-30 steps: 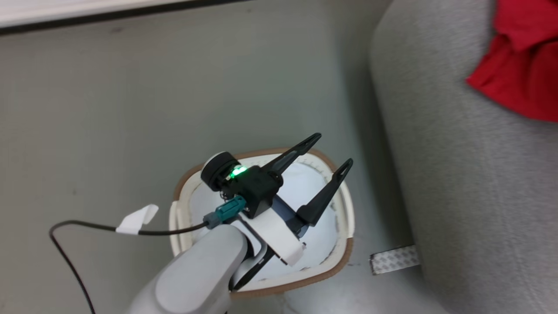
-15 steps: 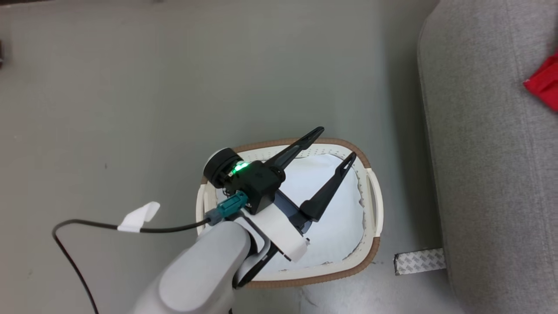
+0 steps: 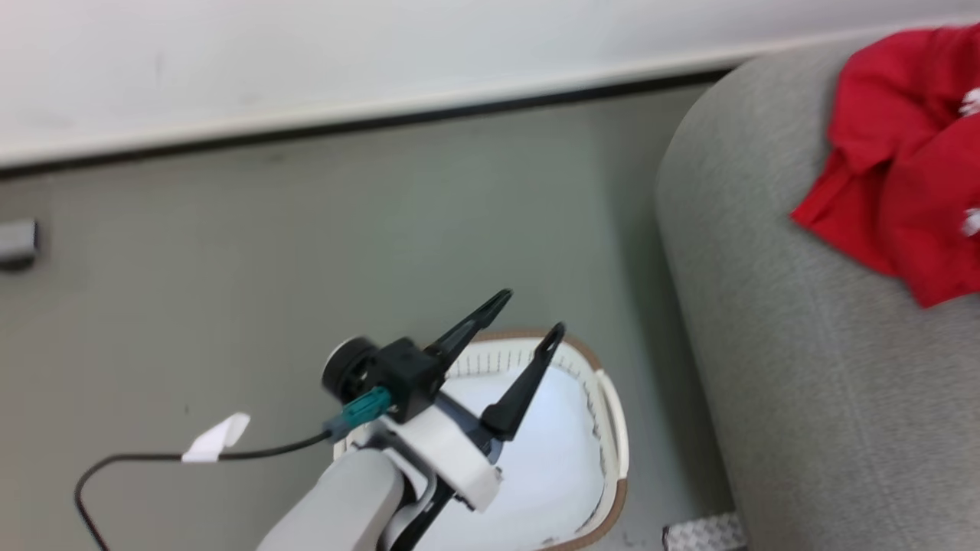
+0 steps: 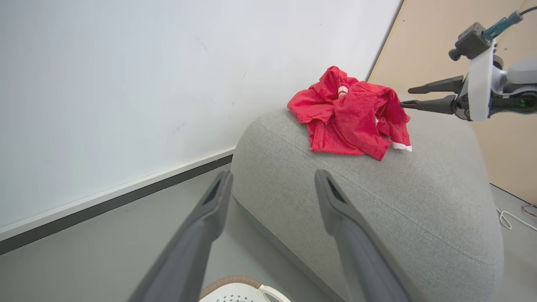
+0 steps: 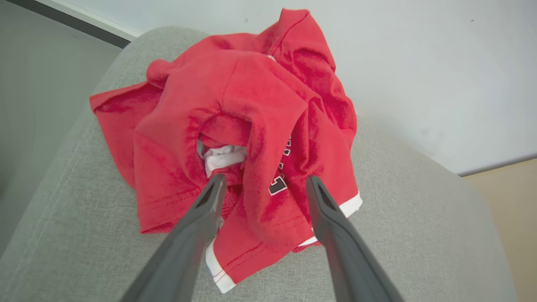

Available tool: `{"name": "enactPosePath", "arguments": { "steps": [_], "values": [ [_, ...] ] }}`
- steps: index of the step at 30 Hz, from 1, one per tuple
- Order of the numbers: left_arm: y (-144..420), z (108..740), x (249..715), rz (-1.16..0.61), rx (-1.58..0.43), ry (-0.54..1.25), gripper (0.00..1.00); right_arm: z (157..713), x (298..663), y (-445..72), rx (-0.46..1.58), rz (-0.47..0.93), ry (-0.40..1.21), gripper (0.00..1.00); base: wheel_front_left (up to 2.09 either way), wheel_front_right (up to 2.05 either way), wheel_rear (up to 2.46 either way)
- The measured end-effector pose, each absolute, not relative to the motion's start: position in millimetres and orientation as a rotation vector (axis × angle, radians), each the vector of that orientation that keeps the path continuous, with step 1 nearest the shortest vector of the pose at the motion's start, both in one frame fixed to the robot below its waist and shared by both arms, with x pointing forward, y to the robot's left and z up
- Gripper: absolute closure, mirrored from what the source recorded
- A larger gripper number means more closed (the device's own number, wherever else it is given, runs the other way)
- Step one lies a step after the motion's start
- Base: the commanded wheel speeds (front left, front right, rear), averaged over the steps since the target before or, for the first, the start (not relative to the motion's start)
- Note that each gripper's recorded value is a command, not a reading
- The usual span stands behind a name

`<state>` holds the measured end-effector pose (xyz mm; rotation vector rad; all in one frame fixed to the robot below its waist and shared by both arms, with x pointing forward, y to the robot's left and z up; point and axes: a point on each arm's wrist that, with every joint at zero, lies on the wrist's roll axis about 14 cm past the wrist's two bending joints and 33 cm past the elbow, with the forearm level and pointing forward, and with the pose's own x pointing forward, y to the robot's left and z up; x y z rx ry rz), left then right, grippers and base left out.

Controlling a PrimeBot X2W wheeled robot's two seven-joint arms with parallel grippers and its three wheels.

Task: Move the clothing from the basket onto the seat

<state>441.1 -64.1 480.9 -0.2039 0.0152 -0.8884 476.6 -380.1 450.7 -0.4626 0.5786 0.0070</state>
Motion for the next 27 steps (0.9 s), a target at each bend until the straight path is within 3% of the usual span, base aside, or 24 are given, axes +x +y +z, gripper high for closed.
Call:
{"name": "enactPosePath", "arguments": {
  "steps": [5,15,27],
  "values": [
    [-48,509,432,-0.823,-0.179,-0.041,0.00,507,458,-379,-0.469,0.007,0.439,0.00,0.00,0.00,0.00],
    [6,580,419,-0.639,-0.152,-0.220,0.00,622,442,-338,-0.384,0.058,0.006,0.00,0.00,0.00,0.00],
    [104,582,412,-0.294,-0.194,-0.241,0.00,624,449,-236,-0.140,0.234,-0.189,0.00,0.00,0.00,0.00]
  ]
}}
